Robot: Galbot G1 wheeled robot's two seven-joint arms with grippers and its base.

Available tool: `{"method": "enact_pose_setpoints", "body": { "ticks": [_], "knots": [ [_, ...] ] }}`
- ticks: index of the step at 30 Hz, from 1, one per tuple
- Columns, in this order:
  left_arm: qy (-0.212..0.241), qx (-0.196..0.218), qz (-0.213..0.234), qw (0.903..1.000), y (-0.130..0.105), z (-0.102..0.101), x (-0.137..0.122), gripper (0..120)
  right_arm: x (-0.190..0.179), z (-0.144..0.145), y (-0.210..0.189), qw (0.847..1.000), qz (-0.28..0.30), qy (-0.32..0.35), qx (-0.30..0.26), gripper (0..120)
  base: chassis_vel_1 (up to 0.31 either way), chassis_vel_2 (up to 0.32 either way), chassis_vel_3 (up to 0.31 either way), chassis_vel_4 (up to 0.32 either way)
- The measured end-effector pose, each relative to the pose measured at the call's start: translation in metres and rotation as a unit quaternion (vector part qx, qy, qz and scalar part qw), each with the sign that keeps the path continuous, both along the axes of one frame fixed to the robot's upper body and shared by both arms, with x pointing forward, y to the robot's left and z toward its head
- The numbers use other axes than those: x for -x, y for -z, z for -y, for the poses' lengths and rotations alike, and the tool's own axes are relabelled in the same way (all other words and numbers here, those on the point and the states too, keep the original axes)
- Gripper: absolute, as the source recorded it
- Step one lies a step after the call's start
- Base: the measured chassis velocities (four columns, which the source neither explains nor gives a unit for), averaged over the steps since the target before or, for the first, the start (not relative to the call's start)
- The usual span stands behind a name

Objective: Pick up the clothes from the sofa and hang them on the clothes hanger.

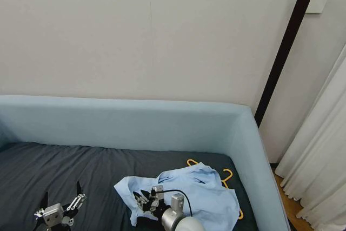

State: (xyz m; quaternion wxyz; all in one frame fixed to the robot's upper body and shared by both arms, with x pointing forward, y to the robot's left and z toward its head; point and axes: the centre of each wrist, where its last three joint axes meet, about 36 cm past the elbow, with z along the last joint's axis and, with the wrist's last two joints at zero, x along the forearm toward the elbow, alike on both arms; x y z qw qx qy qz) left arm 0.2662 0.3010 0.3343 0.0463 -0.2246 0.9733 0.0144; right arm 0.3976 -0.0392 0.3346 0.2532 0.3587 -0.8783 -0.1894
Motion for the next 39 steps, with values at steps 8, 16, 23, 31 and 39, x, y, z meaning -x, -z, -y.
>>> {"method": "enact_pose_setpoints", "body": {
  "ticks": [8,16,23,31,39],
  "knots": [
    [-0.002,-0.002,-0.003,1.0,0.002,0.0,0.0,100,-0.13,0.128,-0.021,0.984,0.099,-0.024,0.144,84,0.0,0.0,0.0,0.0],
    [-0.002,-0.003,-0.005,1.0,0.003,0.002,0.002,100,-0.2,0.212,-0.012,0.964,0.049,0.035,0.257,100,0.0,0.0,0.0,0.0],
    [-0.003,-0.004,-0.005,1.0,0.002,0.002,0.003,100,-0.21,0.22,0.004,0.967,-0.013,0.059,0.249,100,0.0,0.0,0.0,0.0],
    [-0.002,-0.007,-0.005,1.0,0.002,0.0,0.004,100,-0.204,0.208,0.022,0.967,-0.032,0.051,0.247,92,0.0,0.0,0.0,0.0],
    [0.0,-0.011,-0.006,0.9999,0.004,-0.003,0.003,100,-0.196,0.209,0.025,0.97,-0.014,0.03,0.239,61,0.0,0.0,0.0,0.0]
  ]
}}
